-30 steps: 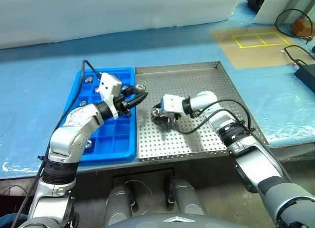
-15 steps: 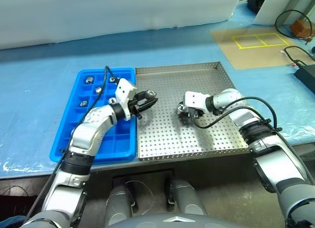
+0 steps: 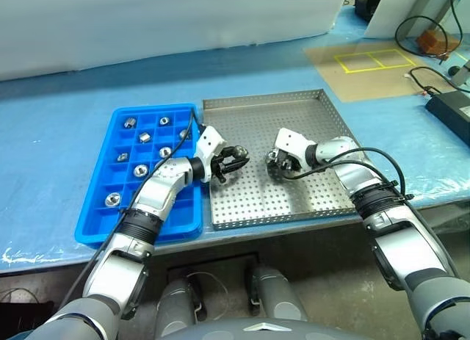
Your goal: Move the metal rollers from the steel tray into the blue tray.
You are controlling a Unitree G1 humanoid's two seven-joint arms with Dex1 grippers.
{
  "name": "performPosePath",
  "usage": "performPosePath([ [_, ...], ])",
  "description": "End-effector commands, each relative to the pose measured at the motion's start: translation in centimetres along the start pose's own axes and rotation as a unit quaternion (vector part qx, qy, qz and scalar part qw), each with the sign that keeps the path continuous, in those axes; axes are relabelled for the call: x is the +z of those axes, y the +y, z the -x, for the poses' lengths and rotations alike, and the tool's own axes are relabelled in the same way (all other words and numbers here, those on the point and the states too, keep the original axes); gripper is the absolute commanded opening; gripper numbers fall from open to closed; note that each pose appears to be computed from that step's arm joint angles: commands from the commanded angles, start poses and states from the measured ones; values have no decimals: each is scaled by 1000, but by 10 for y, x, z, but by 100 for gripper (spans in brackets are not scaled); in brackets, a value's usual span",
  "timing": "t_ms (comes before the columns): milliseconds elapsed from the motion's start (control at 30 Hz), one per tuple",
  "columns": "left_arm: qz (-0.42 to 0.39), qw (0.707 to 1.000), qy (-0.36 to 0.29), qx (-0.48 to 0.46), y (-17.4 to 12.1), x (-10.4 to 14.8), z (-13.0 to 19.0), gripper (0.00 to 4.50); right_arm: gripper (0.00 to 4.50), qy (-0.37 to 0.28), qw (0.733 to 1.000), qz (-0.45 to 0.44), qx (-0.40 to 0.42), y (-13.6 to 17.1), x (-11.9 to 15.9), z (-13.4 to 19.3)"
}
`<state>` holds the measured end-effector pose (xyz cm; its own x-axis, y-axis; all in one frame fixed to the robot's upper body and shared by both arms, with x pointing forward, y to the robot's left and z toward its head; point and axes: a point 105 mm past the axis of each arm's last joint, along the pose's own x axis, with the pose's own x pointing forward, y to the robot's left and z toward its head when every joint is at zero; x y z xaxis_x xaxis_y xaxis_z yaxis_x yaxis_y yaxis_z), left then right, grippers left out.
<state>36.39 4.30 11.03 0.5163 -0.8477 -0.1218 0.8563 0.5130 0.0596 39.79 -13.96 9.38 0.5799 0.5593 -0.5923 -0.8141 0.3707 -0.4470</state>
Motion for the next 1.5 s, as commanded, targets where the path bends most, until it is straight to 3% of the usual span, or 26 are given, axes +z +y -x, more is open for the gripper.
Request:
performPosePath([
  [33, 9, 1000, 15, 8, 6, -9, 7, 171, 340, -17, 1000, -26, 0, -3, 2, 8],
  [133, 11, 1000, 15, 8, 7, -7, 9, 171, 442, -33, 998, -36, 27, 6, 11, 8],
  [300, 10, 1000, 14, 14, 10, -6, 11, 171, 442, -54, 995, -71, 51, 12, 21, 6],
  [433, -4, 999, 36, 11, 10, -12, 12, 171, 442, -185, 959, -181, 112, 12, 72, 23],
  [500, -7, 999, 50, 12, 12, -17, 12, 171, 442, -220, 948, -195, 124, 9, 87, 33],
  [800, -27, 998, 60, 16, 16, -14, 13, 171, 442, -218, 949, -183, 137, 18, 90, 32],
  [1033, -30, 997, 59, 38, 24, -10, 16, 402, 445, -222, 947, -186, 137, 19, 92, 29],
  [1067, -31, 997, 57, 37, 24, -9, 17, 402, 445, -222, 947, -187, 136, 18, 92, 28],
  [1167, -41, 998, 43, 38, 25, 2, 21, 402, 445, -225, 946, -189, 136, 18, 94, 28],
  [1400, -129, 991, -33, 10, 2, 74, 41, 402, 445, -220, 949, -182, 133, 18, 91, 25],
  [1500, -131, 990, -45, 3, -1, 88, 58, 402, 445, -218, 950, -183, 131, 18, 89, 23],
])
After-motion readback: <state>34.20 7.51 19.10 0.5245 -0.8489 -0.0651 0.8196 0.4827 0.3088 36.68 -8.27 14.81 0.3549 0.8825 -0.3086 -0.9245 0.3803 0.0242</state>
